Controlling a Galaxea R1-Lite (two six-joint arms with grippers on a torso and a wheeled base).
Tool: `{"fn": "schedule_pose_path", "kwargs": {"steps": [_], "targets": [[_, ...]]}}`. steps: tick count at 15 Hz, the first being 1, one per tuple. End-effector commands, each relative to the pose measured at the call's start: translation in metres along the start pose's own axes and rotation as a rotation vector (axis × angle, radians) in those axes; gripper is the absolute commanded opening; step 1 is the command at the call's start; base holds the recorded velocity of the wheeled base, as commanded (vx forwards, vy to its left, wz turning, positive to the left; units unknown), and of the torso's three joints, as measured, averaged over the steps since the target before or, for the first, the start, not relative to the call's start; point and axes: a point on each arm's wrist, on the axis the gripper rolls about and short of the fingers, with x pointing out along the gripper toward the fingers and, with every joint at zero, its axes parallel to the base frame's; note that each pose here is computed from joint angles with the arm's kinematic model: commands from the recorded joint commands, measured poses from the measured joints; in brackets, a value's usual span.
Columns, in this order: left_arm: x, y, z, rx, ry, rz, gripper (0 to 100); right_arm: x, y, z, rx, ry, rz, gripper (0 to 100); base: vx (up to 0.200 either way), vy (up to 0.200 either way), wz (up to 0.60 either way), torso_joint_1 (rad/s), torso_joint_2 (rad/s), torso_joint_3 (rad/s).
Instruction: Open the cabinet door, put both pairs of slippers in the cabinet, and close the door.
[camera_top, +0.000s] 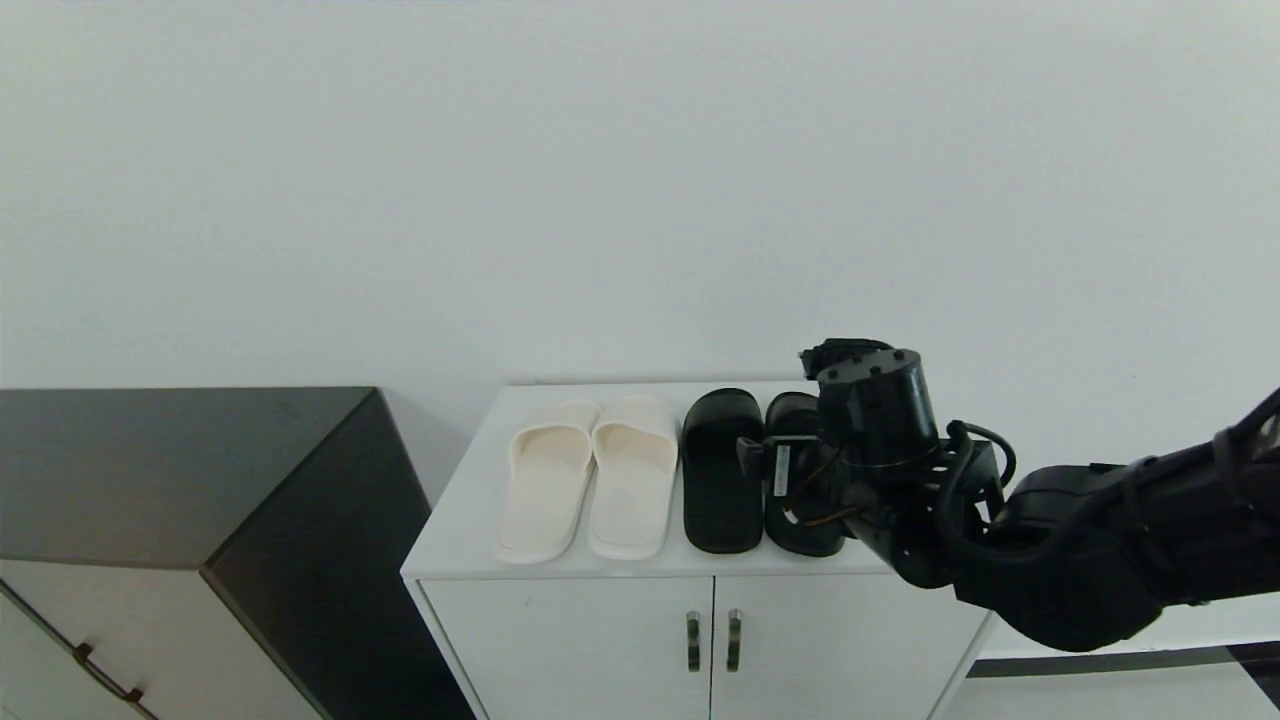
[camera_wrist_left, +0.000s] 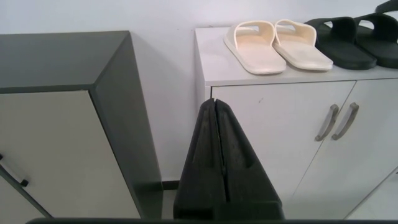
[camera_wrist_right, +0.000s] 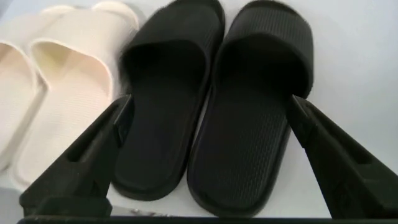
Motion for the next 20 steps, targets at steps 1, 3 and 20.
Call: {"fn": "schedule_pose_path", "kwargs": {"steps": [1,3,20], "targets": [[0.000,0.000,0.000,0.000,0.001,0.000,0,0.013,0.004,-0.013,-0.019,0.032,-0.008,100,0.000,0.000,0.00,0.000,0.00,0.000],[0.000,0.000,0.000,0.000,0.001,0.000,0,0.021,0.006,-0.019,-0.020,0.040,-0.015,100,0.000,0.000,0.00,0.000,0.00,0.000],[0.000,0.000,0.000,-0.002,0.003,0.000,0,0.114,0.010,-0.019,-0.037,-0.067,-0.152,0,0.000,0.000,0.00,0.000,0.00,0.000]]}}
